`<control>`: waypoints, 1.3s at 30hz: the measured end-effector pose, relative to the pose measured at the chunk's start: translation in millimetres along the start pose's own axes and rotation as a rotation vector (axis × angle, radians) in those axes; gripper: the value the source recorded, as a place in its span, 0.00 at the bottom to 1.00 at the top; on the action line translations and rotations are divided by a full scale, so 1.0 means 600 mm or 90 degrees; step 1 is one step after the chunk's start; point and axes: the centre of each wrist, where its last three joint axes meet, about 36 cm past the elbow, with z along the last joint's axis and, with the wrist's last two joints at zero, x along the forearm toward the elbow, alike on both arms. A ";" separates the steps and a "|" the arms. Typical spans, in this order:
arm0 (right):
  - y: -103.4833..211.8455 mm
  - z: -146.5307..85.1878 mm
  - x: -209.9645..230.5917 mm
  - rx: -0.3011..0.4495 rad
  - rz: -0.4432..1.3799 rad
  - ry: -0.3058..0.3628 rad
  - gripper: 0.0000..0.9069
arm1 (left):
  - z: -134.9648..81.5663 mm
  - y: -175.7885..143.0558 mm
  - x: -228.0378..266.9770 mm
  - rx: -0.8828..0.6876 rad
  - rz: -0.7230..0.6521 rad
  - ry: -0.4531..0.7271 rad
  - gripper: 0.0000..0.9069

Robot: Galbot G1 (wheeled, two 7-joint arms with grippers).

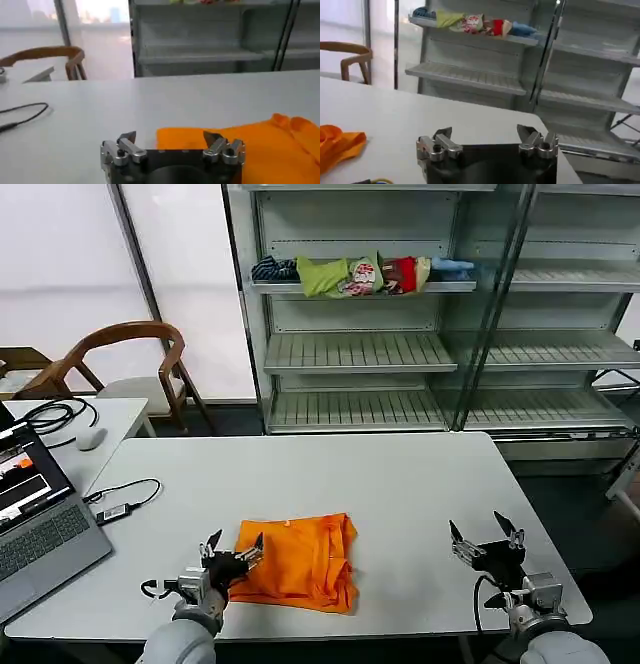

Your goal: Fold and organize the clothes.

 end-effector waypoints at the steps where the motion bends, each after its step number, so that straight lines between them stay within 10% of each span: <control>1: 0.000 0.000 0.000 0.000 0.000 0.000 1.00 | 0.000 0.002 -0.001 0.003 -0.001 0.003 1.00; 37: 0.001 0.003 0.001 0.004 0.000 0.005 1.00 | 0.046 0.007 -0.011 0.110 0.024 0.037 1.00; 39: 0.000 0.003 0.002 0.004 0.000 0.006 1.00 | 0.049 0.009 -0.012 0.109 0.021 0.039 0.47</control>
